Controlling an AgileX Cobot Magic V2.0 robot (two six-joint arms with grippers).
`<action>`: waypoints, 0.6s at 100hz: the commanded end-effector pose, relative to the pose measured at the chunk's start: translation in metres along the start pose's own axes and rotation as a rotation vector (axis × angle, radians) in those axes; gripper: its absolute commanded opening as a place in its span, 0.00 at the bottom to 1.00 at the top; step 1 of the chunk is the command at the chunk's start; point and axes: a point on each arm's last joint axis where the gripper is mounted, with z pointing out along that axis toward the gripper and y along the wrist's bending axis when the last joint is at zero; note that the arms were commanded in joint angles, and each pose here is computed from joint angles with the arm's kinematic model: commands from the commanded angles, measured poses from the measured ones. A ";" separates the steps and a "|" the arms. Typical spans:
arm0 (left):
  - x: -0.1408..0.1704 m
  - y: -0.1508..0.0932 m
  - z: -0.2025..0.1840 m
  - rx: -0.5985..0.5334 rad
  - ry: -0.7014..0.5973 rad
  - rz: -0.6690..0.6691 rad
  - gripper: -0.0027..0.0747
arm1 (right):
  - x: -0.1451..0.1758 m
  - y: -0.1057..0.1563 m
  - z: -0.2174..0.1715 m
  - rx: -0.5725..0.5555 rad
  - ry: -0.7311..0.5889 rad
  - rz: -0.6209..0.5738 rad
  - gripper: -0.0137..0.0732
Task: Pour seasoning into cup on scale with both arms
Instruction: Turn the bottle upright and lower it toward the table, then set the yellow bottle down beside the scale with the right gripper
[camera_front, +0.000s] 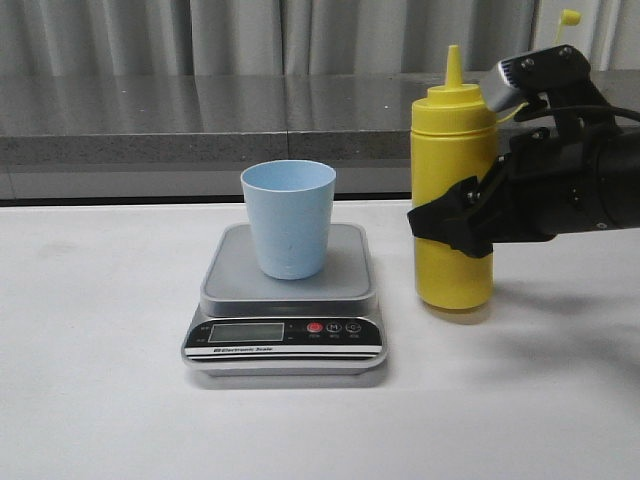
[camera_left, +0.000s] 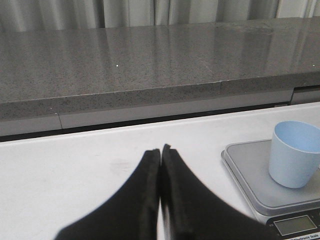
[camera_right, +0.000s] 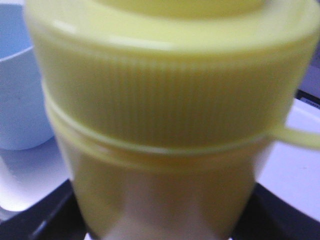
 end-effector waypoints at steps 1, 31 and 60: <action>-0.016 0.000 -0.002 -0.006 -0.105 -0.013 0.01 | -0.021 -0.003 -0.003 0.008 -0.134 -0.020 0.42; -0.016 0.000 -0.002 -0.006 -0.105 -0.013 0.01 | -0.011 -0.005 0.003 0.018 -0.125 0.020 0.42; -0.016 0.000 -0.002 -0.006 -0.105 -0.013 0.01 | -0.008 -0.005 0.005 0.012 -0.126 0.026 0.42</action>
